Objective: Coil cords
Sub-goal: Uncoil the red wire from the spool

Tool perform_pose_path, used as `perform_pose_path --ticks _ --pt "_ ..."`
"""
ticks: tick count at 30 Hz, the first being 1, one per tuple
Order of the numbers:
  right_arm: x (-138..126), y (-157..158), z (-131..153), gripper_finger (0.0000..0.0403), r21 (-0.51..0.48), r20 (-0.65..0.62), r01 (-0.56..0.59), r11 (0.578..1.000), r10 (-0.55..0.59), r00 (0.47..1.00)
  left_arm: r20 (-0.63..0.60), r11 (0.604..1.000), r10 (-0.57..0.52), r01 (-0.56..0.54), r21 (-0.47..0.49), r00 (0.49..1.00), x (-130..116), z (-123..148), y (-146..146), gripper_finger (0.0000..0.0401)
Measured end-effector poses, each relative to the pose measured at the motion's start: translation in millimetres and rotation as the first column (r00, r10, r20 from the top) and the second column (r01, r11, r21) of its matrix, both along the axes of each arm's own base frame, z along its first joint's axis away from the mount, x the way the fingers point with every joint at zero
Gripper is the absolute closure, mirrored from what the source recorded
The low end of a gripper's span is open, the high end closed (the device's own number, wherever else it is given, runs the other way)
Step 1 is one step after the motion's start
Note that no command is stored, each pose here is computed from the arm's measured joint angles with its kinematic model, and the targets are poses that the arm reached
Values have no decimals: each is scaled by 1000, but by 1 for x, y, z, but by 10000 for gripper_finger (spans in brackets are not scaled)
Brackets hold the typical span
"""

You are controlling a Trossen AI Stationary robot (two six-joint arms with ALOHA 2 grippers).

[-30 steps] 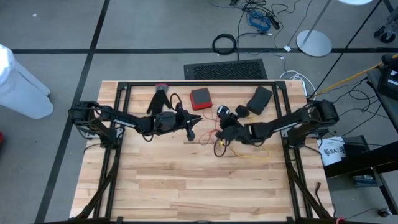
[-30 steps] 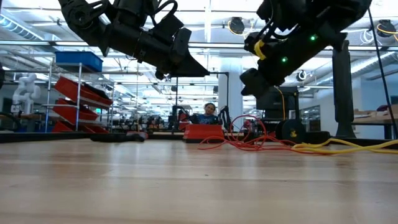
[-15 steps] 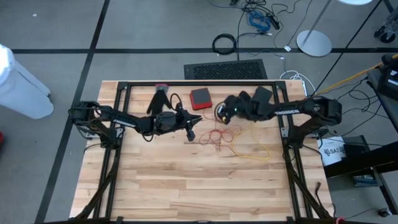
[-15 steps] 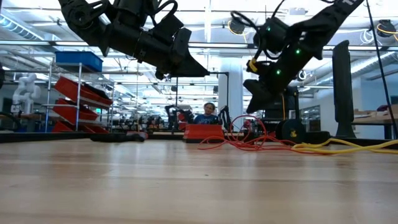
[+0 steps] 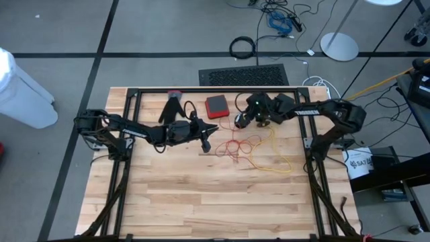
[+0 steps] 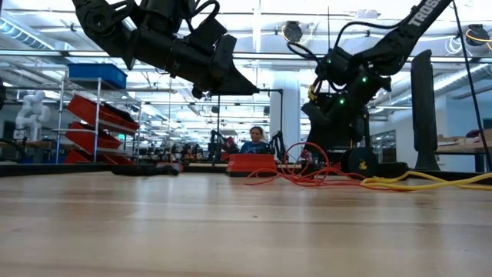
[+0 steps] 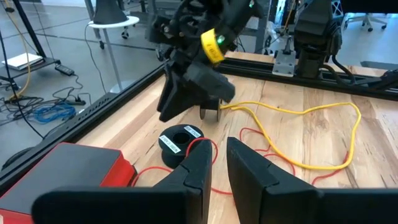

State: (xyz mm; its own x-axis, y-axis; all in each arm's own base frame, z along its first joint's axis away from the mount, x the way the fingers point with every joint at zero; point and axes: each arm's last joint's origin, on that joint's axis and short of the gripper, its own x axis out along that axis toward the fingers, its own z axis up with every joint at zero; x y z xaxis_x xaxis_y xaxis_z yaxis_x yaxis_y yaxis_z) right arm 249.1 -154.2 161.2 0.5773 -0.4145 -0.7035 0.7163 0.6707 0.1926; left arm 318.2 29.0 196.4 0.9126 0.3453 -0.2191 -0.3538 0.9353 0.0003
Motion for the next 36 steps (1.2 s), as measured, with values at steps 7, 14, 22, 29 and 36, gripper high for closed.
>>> perform_pose_path --ticks 7,14,22,29,36 --pt "6 3 -12 257 30 -22 -13 999 13 1000 0 1000 -1 1 0 1000 0 0 0 344" --pt "12 -1 -26 257 37 -27 5 999 -4 1000 0 1000 0 0 0 1000 0 0 0 344" --pt "13 5 -20 257 31 -5 -20 999 20 1000 0 1000 0 0 0 1000 0 0 0 344" --pt "1 11 -12 257 44 -101 -38 998 42 994 0 1000 0 0 0 1000 0 0 0 344" --pt "-9 16 7 257 19 -99 -36 999 37 994 0 1000 0 0 0 1000 0 0 0 344"
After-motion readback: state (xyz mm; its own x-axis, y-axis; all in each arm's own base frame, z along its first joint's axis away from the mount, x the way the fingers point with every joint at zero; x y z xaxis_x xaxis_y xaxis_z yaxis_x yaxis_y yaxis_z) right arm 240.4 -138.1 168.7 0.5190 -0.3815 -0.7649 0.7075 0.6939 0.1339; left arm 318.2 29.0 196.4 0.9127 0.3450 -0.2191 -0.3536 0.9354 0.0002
